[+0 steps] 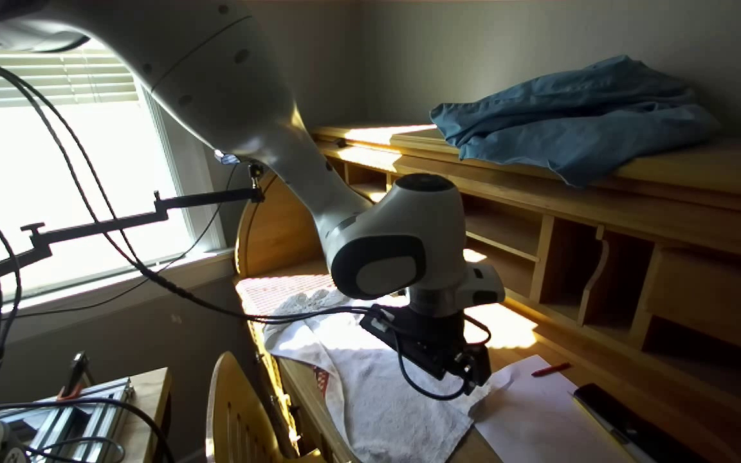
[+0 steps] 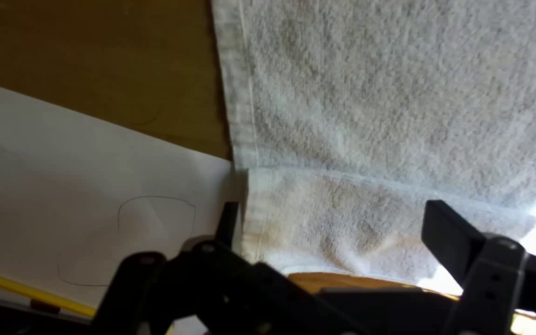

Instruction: Unfold the white and red towel and lay it out.

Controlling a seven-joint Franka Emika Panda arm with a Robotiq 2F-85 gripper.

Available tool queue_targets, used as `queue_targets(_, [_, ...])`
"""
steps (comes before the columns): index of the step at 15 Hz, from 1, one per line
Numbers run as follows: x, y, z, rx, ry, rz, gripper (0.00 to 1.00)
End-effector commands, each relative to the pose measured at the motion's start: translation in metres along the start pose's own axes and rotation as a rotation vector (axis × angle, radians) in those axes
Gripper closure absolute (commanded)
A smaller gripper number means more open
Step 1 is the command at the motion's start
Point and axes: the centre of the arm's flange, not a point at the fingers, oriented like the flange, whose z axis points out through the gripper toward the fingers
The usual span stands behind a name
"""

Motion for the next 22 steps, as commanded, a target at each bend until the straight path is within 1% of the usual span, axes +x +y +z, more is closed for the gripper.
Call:
queue_targets(1, [0.022, 0.02, 0.014, 0.023, 0.02, -0.064, 0.0])
queue_targets(5, [0.041, 0.023, 0.018, 0.049, 0.034, -0.125, 0.0])
queue_targets(8, [0.053, 0.022, 0.026, 0.063, 0.016, -0.183, 0.0])
queue_targets(11, [0.057, 0.026, 0.034, 0.073, -0.012, -0.215, 0.0])
queue_targets(18, [0.066, 0.035, 0.048, 0.064, -0.026, -0.259, 0.0])
queue_targets(19, [0.067, 0.036, 0.05, 0.064, -0.028, -0.263, 0.09])
queue_targets(20, [0.068, 0.036, 0.051, 0.063, -0.031, -0.267, 0.28])
queue_targets(22, [0.069, 0.037, 0.056, 0.064, -0.039, -0.276, 0.41])
